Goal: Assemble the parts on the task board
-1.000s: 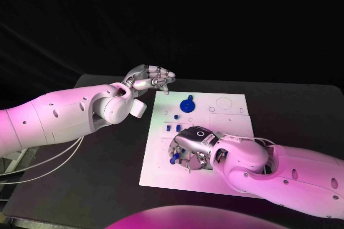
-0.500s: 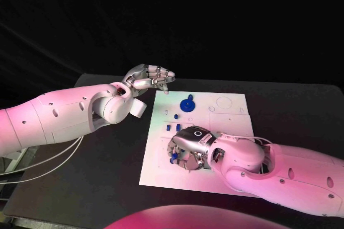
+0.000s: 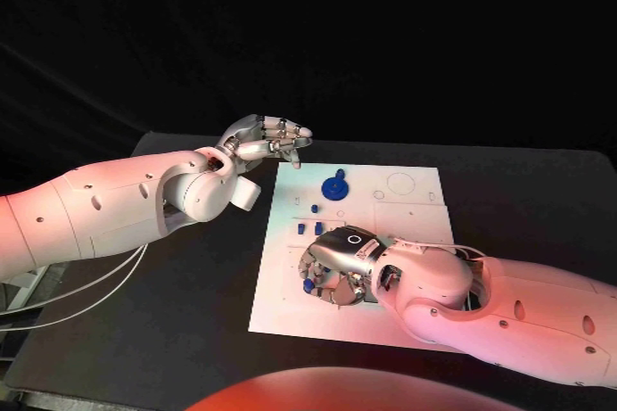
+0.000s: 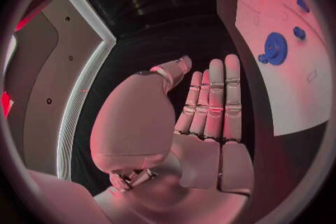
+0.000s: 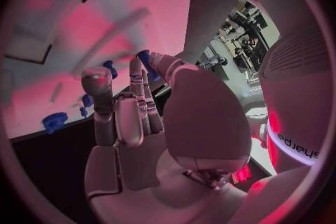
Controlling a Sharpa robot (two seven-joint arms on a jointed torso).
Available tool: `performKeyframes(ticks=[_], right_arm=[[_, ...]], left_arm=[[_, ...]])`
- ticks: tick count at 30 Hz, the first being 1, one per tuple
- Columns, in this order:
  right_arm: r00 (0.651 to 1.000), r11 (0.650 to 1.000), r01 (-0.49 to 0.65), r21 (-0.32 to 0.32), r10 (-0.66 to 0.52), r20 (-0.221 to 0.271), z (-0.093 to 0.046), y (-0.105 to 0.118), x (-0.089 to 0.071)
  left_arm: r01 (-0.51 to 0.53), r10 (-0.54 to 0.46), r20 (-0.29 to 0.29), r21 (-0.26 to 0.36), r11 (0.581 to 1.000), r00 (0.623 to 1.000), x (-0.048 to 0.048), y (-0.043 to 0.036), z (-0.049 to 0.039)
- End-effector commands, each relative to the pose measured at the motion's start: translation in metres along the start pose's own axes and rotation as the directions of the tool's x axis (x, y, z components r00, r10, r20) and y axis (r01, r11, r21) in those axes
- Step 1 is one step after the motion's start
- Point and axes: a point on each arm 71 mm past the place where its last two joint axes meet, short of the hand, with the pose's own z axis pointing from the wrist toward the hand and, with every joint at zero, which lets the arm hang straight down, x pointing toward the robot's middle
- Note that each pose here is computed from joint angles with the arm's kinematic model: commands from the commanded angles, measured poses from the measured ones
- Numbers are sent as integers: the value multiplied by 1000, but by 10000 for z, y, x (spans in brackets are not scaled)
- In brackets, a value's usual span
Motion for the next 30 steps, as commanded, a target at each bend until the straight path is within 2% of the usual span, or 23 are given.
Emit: performKeyframes(ticks=[1,13,16,19,21,24,27,30], right_arm=[[1000,1000,11,1,-11,2,-6,3,3],[998,1000,-11,-9,11,64,-68,7,-43],[995,1000,-21,-4,21,95,-144,-20,-73],[985,998,-64,17,61,163,-298,-122,-188],[978,994,-102,35,93,188,-365,-191,-246],[950,965,-235,117,203,237,-557,-441,-400],[916,912,-354,208,294,274,-756,-707,-509],[882,844,-448,294,363,301,-989,-955,-548]], left_arm=[[3,-3,-14,5,1000,1000,21,-9,2],[2,-2,-12,4,1000,1000,8,-9,-8],[2,-2,-10,3,1000,1000,2,-10,-11],[1,-1,-8,3,1000,1000,-10,-9,-17],[1,-1,-7,3,1000,1000,-14,-9,-19],[0,0,-4,2,1000,1000,-24,-8,-23],[-2,2,-1,0,1000,1000,-34,-7,-28],[-4,4,6,-2,1000,1000,-52,-4,-36]])
